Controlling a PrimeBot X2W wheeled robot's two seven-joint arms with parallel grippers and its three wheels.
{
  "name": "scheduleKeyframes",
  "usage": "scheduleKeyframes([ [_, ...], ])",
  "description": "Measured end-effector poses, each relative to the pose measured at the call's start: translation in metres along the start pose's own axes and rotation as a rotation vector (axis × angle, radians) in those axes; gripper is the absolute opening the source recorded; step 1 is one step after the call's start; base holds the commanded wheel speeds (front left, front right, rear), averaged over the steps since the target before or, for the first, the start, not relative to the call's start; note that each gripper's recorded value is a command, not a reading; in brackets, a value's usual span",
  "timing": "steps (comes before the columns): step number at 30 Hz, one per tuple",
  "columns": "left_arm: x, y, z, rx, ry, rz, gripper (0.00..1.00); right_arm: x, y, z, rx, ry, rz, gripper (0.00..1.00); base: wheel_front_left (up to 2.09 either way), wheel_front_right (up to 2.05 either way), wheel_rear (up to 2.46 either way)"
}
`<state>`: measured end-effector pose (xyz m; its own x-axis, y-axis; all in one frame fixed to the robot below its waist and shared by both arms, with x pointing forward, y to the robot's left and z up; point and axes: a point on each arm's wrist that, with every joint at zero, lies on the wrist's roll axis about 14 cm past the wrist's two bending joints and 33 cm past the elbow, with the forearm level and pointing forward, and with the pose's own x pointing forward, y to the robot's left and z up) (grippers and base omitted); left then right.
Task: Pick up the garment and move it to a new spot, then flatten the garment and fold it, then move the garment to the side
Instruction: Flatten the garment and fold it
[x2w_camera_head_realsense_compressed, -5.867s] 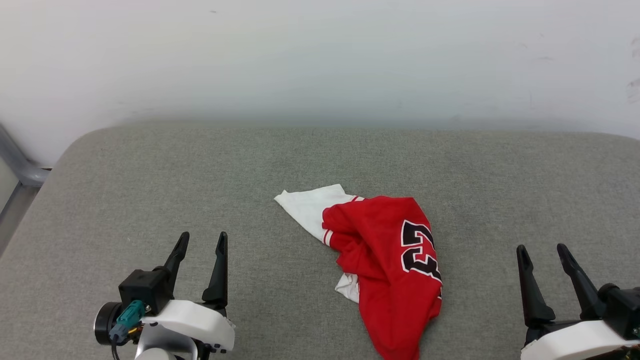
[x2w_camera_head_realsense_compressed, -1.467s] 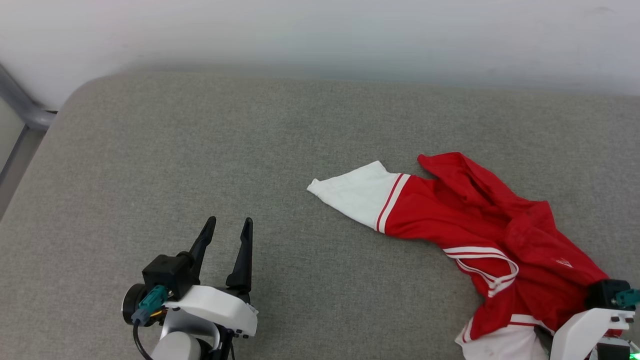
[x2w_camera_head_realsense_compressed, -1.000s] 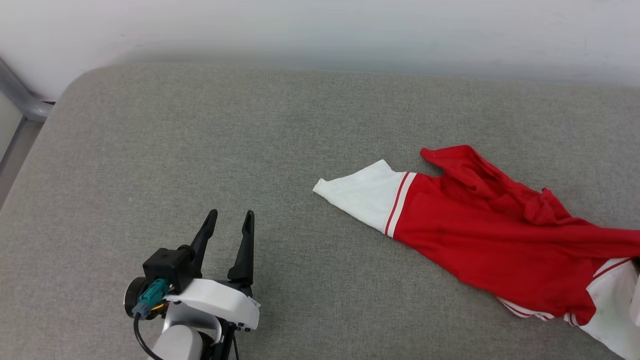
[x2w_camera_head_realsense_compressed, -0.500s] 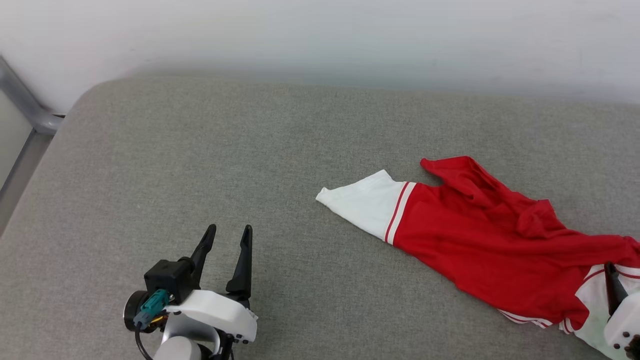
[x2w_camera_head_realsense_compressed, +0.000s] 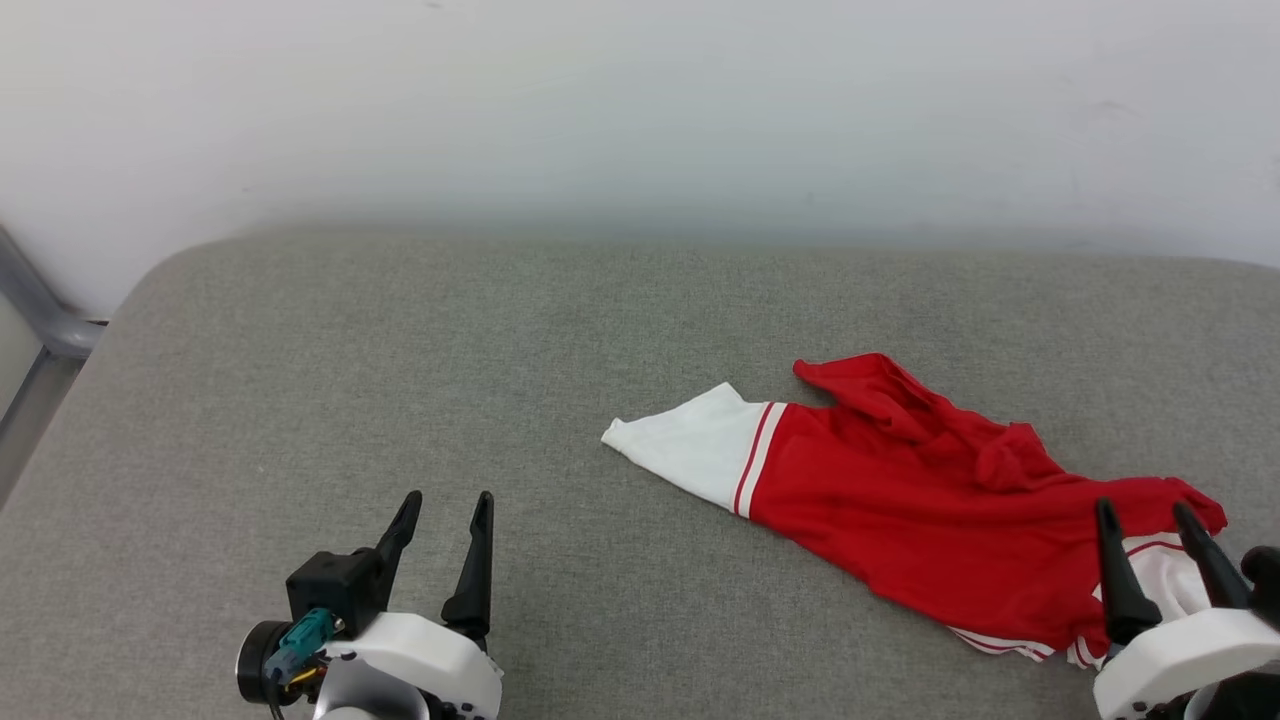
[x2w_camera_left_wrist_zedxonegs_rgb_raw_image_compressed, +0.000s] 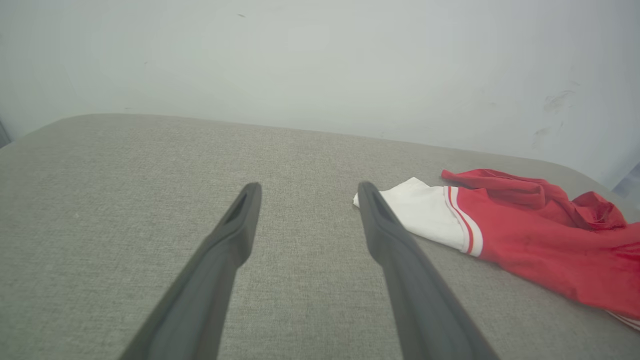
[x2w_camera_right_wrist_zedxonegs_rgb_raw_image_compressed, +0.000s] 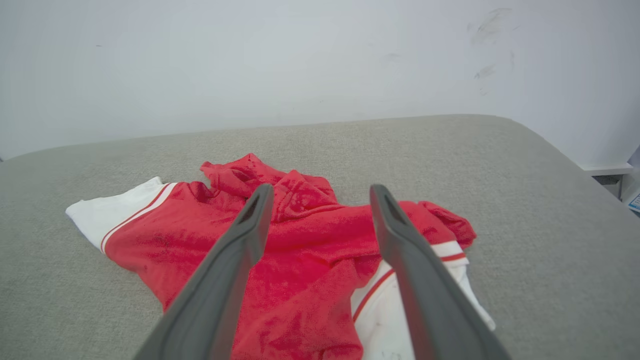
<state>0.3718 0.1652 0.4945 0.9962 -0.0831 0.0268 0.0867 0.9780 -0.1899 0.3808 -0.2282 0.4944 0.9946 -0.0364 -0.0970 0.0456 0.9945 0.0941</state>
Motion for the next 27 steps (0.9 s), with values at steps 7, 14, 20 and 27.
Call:
scheduleKeyframes([
  [7,-0.001,-0.002,0.004,0.016,-0.004,-0.008,1.0,-0.021,0.028,0.007,0.01,-0.038,0.067,1.0,0.0,0.0,0.0],
  [14,0.007,0.0,0.008,0.04,-0.001,-0.014,1.0,-0.038,0.038,0.013,0.015,-0.059,0.088,1.0,0.0,0.0,0.0],
  [20,0.032,-0.013,0.008,0.066,0.051,-0.076,1.0,-0.041,0.038,0.02,0.019,-0.072,0.085,1.0,0.0,0.0,0.0],
  [27,0.103,-0.049,-0.031,0.108,0.401,-0.243,1.0,-0.013,0.036,0.014,0.022,-0.041,0.073,1.0,0.0,0.0,0.0],
])
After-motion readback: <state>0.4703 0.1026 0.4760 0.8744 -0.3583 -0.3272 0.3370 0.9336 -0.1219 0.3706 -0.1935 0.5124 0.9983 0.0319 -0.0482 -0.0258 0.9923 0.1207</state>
